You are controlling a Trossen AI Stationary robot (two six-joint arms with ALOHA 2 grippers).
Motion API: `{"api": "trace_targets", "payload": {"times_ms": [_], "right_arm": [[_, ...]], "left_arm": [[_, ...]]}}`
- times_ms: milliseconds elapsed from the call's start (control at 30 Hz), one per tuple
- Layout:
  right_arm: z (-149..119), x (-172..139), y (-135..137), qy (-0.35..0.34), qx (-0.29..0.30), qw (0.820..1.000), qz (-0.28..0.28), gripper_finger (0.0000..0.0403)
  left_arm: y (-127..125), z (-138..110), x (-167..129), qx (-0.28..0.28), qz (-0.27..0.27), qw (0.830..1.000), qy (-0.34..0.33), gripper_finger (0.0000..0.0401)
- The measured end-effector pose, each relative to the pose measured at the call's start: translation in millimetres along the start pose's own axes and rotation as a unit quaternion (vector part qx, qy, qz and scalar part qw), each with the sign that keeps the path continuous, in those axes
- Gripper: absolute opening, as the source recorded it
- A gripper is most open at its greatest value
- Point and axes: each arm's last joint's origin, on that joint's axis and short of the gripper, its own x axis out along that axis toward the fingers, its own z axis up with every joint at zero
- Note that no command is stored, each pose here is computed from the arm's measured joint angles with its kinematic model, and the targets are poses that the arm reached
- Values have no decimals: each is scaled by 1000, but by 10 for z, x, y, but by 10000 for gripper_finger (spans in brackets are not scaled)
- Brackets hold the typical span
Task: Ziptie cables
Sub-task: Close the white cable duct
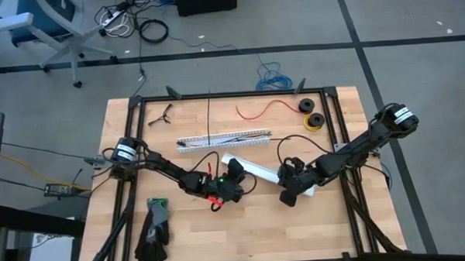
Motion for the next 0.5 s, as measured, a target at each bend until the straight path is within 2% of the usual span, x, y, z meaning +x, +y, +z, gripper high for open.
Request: {"api": "trace_targets", "payload": {"times_ms": [233, 500], "right_arm": [[73, -7, 75, -36, -17, 999, 36, 0], [88, -9, 88, -46, -26, 998, 40, 0]], "left_arm": [[51, -34, 55, -16, -2, 1000, -1, 143], [47, -46, 63, -14, -12, 1000, -2, 135]]}}
